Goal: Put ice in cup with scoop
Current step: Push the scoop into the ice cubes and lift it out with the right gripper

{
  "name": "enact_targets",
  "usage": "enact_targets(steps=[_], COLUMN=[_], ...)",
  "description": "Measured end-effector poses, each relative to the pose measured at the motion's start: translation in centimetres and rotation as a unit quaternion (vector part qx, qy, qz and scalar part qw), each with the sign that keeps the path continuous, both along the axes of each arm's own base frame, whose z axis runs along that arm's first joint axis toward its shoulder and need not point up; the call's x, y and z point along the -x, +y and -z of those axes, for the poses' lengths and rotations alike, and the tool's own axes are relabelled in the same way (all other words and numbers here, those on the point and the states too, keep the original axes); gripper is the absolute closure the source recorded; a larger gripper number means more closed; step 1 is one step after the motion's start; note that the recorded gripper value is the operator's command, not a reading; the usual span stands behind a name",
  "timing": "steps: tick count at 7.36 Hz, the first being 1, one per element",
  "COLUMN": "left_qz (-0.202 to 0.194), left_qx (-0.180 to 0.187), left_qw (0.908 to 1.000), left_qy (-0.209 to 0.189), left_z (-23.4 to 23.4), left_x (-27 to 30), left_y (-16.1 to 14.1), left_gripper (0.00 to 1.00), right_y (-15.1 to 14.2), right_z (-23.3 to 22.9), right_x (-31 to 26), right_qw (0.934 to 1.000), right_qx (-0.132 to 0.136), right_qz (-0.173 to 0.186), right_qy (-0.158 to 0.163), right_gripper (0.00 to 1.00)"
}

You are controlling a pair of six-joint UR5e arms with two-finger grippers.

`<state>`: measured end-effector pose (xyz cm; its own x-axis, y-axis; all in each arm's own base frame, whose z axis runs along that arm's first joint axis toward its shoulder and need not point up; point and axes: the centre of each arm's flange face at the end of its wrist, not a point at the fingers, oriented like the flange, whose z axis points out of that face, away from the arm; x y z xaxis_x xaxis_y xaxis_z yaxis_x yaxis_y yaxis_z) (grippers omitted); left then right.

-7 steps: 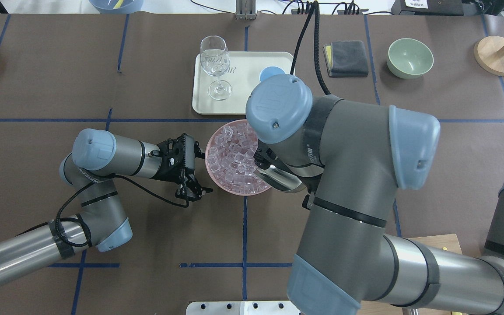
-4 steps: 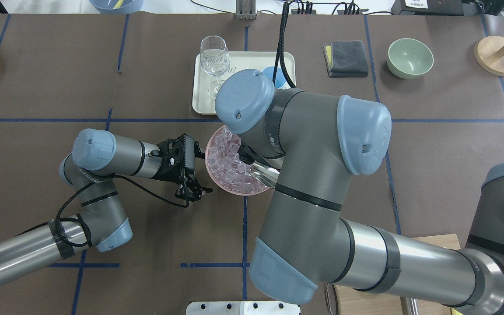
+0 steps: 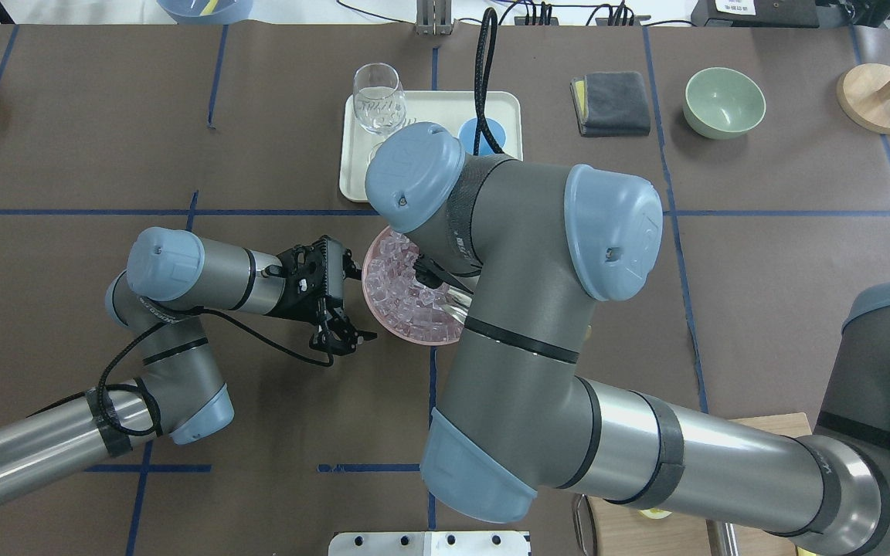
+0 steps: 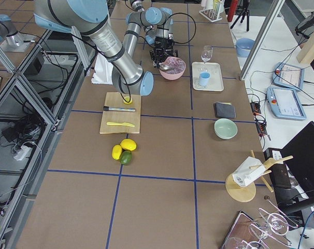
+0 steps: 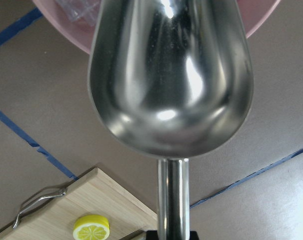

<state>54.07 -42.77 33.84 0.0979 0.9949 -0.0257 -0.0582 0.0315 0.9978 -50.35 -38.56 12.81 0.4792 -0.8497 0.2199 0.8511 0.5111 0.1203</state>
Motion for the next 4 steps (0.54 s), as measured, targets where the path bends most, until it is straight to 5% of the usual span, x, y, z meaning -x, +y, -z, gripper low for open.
enact_targets(steps=[4], left_qz=[0.0], left_qx=[0.0], left_qw=[1.0], left_qy=[0.0], left_z=[0.1], left_x=[0.0], left_y=[0.0], left_gripper=[0.0], right_y=[-1.7], right_z=[-0.2], right_x=[3.3], right_qw=[0.9999], right_qx=[-0.004], right_qz=[-0.008], right_qy=[-0.005], right_gripper=[1.0])
